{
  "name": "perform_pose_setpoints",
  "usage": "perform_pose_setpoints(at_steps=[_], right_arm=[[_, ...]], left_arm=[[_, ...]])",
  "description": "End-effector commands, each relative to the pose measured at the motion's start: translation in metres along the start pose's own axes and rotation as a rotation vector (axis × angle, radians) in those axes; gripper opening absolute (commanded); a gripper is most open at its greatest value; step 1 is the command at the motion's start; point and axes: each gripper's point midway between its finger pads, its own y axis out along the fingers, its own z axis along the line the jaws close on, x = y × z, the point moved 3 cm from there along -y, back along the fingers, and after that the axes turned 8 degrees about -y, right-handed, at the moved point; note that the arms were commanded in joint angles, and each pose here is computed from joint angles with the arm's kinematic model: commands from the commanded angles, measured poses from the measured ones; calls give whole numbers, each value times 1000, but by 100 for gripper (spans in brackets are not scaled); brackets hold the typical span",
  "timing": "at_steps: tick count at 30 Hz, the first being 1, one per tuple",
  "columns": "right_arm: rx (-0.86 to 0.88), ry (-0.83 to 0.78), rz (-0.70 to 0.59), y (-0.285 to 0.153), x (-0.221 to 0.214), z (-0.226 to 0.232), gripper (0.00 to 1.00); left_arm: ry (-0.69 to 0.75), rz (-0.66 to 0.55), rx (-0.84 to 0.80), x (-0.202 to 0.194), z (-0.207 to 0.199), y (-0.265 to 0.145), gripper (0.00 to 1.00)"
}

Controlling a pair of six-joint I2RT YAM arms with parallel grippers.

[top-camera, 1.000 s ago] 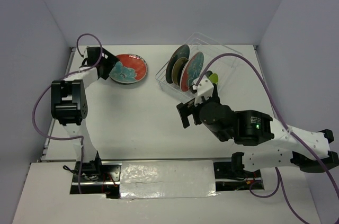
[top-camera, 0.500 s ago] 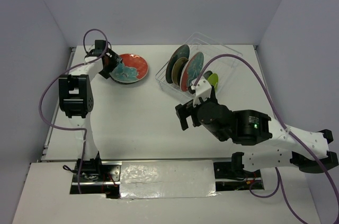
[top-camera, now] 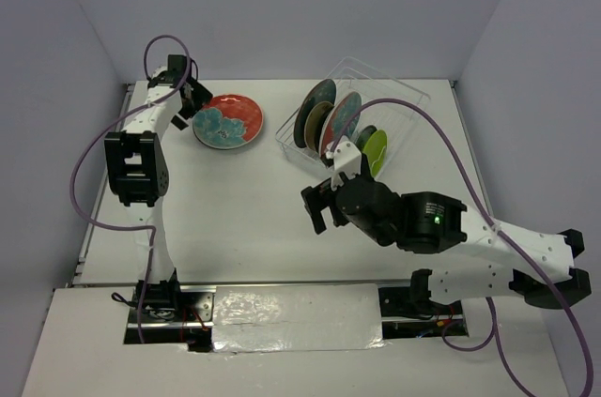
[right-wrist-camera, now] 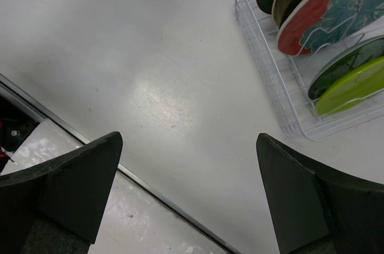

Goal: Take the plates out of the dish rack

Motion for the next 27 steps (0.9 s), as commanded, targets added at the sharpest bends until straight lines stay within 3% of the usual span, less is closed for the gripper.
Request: perform_pose_setpoints(at_steps=[1, 5, 6, 8, 11, 13, 14, 18, 22, 27], right_arm=[[-2, 67, 13, 11, -4, -4, 100], [-58, 263, -1, 42, -2, -36, 100], [-114, 337, -34, 54, 6, -53, 100], [-155, 430, -73, 68, 20, -67, 100], [-238, 543, -102, 94, 38, -100, 100], [-321, 640, -60, 121, 33, -128, 100], [-347, 664, -66, 124, 44, -138, 100], [-449, 721, -37, 157, 53, -175, 98], [-508, 772, -7, 191, 53, -204, 85], [-517, 794, 14, 208, 57, -214, 68]], left_arm=[[19, -40, 42, 9, 5, -15, 99], [80, -132, 26, 37, 5, -71, 100], [97, -164, -32, 40, -5, -109, 99], [164, -188, -46, 36, 6, -139, 99], [176, -230, -146, 38, 31, -225, 100], [276, -194, -191, 17, 54, -233, 99], [280, -230, -257, 16, 65, -266, 99], [391, -254, -341, -8, 111, -297, 100], [529, -239, -439, -36, 141, -297, 100], [528, -232, -412, -53, 164, -278, 100]])
